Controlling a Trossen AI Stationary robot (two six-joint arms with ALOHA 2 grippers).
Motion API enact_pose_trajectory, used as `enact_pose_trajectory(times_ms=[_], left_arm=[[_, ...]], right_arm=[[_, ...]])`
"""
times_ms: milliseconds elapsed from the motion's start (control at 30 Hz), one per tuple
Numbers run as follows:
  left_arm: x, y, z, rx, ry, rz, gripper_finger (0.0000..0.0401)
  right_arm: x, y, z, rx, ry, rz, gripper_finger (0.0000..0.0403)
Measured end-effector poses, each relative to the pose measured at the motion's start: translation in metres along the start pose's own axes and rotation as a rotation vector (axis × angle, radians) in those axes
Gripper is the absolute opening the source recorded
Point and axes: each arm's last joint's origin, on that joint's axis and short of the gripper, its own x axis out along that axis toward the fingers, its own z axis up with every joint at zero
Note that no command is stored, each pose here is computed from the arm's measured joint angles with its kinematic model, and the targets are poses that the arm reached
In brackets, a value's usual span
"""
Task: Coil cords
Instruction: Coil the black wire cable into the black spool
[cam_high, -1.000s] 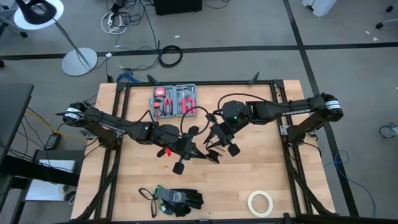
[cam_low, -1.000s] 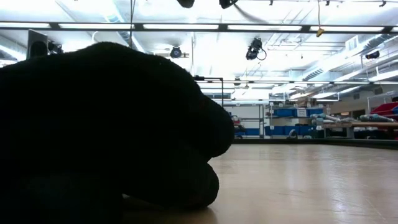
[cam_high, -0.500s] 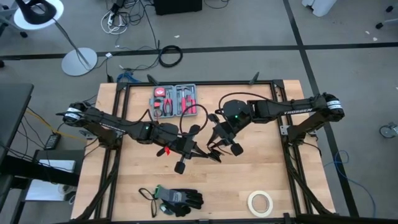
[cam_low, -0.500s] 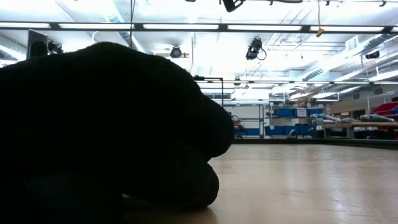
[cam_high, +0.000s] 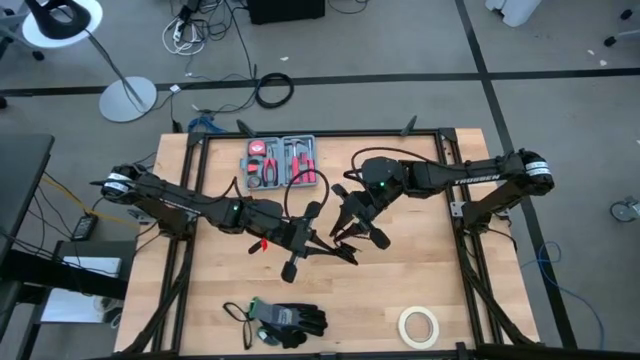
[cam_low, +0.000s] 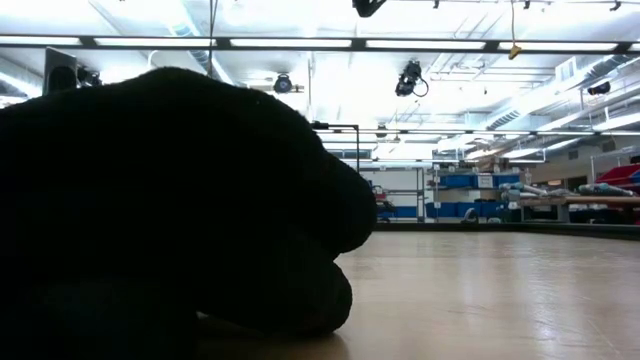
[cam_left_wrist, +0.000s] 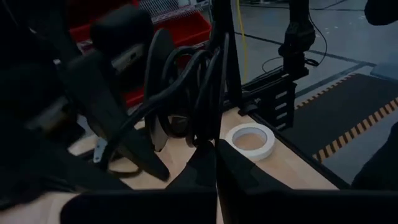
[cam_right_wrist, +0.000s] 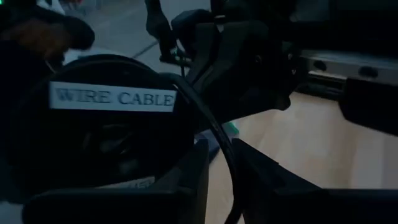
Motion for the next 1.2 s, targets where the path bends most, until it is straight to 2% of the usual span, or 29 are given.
enact_pose_trajectory(times_ms=[133, 367, 533, 600, 700, 1000, 1200], left_arm=[[0.000, 0.001, 0.000, 0.051, 0.000, 0.020, 0.0000], [0.000, 0.002, 0.005, 0.116, -0.041, 0.037, 0.0000], [0.000, 0.003, 0.007, 0.123, -0.066, 0.046, 0.0000], [0.000, 0.003, 0.007, 0.123, -0.070, 0.048, 0.0000], [0.000, 0.003, 0.007, 0.122, -0.070, 0.051, 0.0000], [0.000, 0.004, 0.008, 0.115, -0.076, 0.059, 0.0000], [-0.001, 0.004, 0.010, 0.117, -0.092, 0.063, 0.0000]], right_arm=[[0.004, -0.001, -0.006, 0.053, -0.040, 0.008, 0.0070], [0.007, -0.001, -0.017, 0.160, -0.022, 0.061, 0.0070], [0.008, -0.001, -0.018, 0.189, -0.049, 0.080, 0.0069], [0.009, 0.000, -0.017, 0.179, -0.057, 0.072, 0.0054], [0.010, 0.002, -0.017, 0.145, -0.056, 0.065, 0.0010], [0.010, 0.003, -0.023, 0.276, -0.003, 0.095, 0.0001], [0.014, 0.002, -0.040, 0.350, 0.026, 0.065, 0.0001]])
